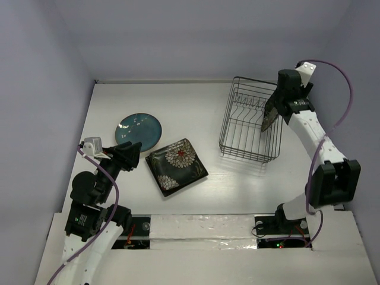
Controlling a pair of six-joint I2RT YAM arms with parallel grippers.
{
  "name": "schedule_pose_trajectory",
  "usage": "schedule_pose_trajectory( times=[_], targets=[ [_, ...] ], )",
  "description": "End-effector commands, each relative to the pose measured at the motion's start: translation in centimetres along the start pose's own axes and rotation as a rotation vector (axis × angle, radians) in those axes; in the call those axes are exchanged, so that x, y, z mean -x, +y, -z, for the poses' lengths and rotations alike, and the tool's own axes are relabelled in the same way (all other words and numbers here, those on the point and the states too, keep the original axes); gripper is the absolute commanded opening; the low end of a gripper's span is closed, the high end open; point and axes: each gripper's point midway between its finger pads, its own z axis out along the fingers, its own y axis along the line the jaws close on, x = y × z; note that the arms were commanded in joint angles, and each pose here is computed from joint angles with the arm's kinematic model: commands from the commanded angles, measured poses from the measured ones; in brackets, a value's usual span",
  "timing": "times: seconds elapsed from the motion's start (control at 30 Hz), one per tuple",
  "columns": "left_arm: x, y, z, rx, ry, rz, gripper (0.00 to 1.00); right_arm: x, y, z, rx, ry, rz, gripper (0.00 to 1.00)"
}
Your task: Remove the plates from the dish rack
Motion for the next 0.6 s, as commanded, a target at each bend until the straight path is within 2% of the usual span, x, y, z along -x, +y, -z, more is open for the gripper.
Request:
schedule_pose_trajectory(
  times=[0.0, 0.17, 0.3, 0.33, 0.43, 0.53, 0.57],
  targets=[
    [1.2, -0.8, 0.0, -0.04, -0.054, -0.008, 0.44, 0.2, 1.1, -2.3, 0.019, 0.025, 0.041, 0.65],
    [1.1, -1.1, -0.1, -0.052, -0.044, -0.008, 0.44, -1.6, 2.9, -4.6, 0.029, 0.073, 0.116, 0.56],
    [1.0, -1.0, -0.2, -0.049, -0.042, -0.008, 0.44, -1.4, 3.3, -5.0, 0.032, 0.07, 0.129, 0.45],
    [1.0, -1.0, -0.2, -0.048, -0.042, -0.008, 0.44, -1.5, 3.3, -5.2, 0.029, 0.072, 0.14, 0.37],
    [1.1, -1.0, -0.1, -0.05, -0.043, -0.007, 0.44, -1.6, 3.6, -5.4, 0.034, 0.083, 0.16, 0.37],
    [1.1, -1.0, -0.1, -0.045, -0.047, -0.007, 0.44, -2.3, 3.8, -5.7, 0.04, 0.099, 0.173, 0.16],
    [1.2, -1.0, 0.0, -0.046, -0.049, -0.008, 0.44, -2.2, 3.8, -5.7, 0.038, 0.099, 0.173, 0.05]
  ],
)
